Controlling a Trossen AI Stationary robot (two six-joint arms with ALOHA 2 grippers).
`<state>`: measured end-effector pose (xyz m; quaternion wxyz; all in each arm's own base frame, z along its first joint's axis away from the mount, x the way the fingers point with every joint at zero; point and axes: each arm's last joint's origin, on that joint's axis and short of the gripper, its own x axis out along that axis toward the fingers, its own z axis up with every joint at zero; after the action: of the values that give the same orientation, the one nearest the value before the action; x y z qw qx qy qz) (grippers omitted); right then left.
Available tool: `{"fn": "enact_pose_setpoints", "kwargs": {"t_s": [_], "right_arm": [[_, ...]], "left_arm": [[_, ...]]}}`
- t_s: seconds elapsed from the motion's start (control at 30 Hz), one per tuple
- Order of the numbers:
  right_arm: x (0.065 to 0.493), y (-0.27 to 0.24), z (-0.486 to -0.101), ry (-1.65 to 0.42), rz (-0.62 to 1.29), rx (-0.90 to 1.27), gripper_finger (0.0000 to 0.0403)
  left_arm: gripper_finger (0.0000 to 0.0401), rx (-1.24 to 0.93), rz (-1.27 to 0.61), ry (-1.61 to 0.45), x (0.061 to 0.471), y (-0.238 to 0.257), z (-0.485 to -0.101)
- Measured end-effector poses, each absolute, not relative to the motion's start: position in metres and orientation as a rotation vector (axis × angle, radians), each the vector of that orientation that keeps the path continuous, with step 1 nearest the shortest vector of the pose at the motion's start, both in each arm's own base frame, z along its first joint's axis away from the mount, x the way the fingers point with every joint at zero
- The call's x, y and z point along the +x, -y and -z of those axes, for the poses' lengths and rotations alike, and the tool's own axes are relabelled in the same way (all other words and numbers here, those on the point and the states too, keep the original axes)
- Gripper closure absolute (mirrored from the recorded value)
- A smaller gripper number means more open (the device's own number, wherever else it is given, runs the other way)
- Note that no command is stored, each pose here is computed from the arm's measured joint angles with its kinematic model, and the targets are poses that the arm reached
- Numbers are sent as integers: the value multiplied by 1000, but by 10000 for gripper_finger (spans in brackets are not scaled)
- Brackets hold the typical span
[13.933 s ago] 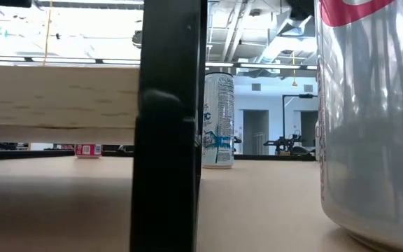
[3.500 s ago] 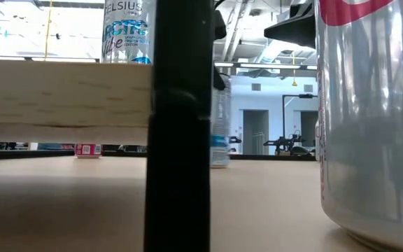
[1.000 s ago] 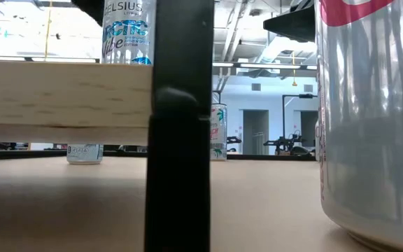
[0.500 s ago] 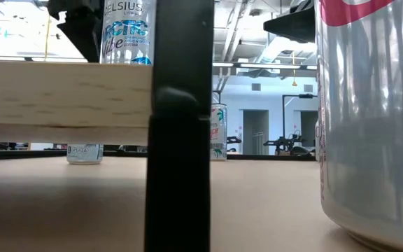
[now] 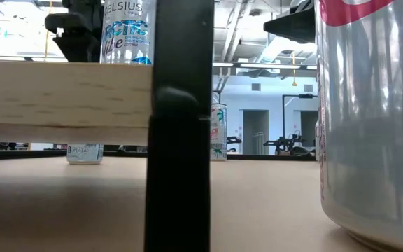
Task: Place canned beverage on shelf
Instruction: Put the white and blue soda can on the shelf aligned with the other white and blue soda can
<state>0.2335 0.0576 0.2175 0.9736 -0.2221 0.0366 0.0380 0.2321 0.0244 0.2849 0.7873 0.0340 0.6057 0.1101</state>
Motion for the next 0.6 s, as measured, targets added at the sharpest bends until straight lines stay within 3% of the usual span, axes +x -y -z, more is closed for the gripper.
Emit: {"fn": "enact_pose_setpoints", "kwargs": {"t_s": [0.6], "right_arm": [[234,-58,-218,-73,-77,-451,372]], "left_arm": [[40,79,-223,-1311,231,-24,-273]]}}
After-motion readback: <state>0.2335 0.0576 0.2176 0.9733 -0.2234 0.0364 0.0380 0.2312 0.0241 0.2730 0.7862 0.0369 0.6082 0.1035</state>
